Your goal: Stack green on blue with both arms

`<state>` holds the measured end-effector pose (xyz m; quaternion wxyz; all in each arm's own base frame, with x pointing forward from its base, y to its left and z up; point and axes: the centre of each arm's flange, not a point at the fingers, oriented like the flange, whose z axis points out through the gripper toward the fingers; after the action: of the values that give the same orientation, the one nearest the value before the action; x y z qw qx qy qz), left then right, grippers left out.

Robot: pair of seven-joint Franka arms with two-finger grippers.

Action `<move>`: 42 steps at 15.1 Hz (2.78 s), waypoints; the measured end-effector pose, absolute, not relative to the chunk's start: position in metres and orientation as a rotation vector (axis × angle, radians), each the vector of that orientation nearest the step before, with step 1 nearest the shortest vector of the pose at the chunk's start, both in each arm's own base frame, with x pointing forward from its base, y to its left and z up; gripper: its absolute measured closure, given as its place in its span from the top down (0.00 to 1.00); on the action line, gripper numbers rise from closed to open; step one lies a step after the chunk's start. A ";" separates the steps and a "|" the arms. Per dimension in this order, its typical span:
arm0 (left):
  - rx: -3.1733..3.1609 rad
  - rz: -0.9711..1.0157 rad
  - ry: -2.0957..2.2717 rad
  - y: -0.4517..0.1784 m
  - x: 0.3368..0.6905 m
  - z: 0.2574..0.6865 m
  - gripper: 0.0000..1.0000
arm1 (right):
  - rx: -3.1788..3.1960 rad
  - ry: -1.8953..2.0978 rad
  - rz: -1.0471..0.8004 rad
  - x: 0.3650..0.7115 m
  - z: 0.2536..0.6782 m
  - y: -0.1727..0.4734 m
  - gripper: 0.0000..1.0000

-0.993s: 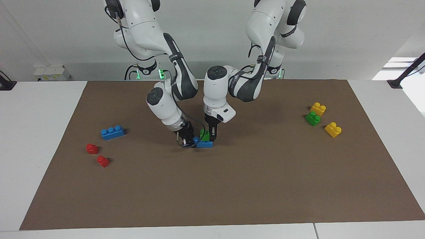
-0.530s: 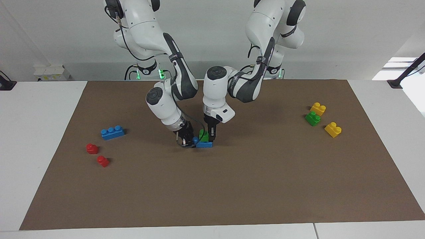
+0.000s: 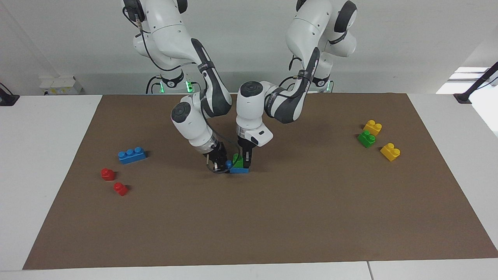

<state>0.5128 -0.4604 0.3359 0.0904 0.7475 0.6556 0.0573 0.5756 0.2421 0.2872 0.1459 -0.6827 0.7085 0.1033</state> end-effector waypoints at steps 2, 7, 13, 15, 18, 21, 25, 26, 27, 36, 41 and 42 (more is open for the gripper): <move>2.232 0.198 1.943 -0.457 0.516 0.333 0.59 | -1.966 2.040 0.297 0.576 0.287 0.242 0.35; 2.215 0.212 1.949 -0.451 0.523 0.339 1.00 | -1.964 2.041 0.296 0.576 0.287 0.241 0.69; 2.211 0.252 1.927 -0.415 0.546 0.374 1.00 | -1.940 2.047 0.281 0.583 0.295 0.232 0.80; 2.237 0.265 1.907 -0.405 0.546 0.388 1.00 | -1.925 2.059 0.277 0.586 0.295 0.223 0.80; 2.303 0.281 1.864 -0.394 0.541 0.402 1.00 | -1.939 2.048 0.275 0.589 0.294 0.213 0.80; 2.389 0.297 1.807 -0.378 0.543 0.411 1.00 | -2.051 1.952 0.285 0.593 0.292 0.189 0.80; 2.474 0.317 1.738 -0.351 0.554 0.425 1.00 | -2.240 1.707 0.293 0.599 0.310 0.142 1.00; 2.487 0.321 1.729 -0.343 0.558 0.428 1.00 | -2.271 1.655 0.286 0.600 0.319 0.131 1.00; 2.501 0.325 1.716 -0.336 0.561 0.431 1.00 | -2.312 1.603 0.273 0.601 0.329 0.120 1.00; 2.749 0.229 1.454 -0.227 0.588 0.472 1.00 | -2.861 0.816 0.120 0.608 0.438 0.044 1.00; 2.846 0.176 1.296 -0.149 0.602 0.489 1.00 | -3.033 0.461 0.035 0.584 0.518 0.022 1.00; 2.865 0.169 1.262 -0.134 0.603 0.492 1.00 | -3.040 0.414 0.025 0.576 0.538 0.023 1.00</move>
<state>0.6031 -0.1340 0.4924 0.0031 0.9138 0.4025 0.0539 0.5761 0.0230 0.5379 0.0367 -0.9902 0.1349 0.0083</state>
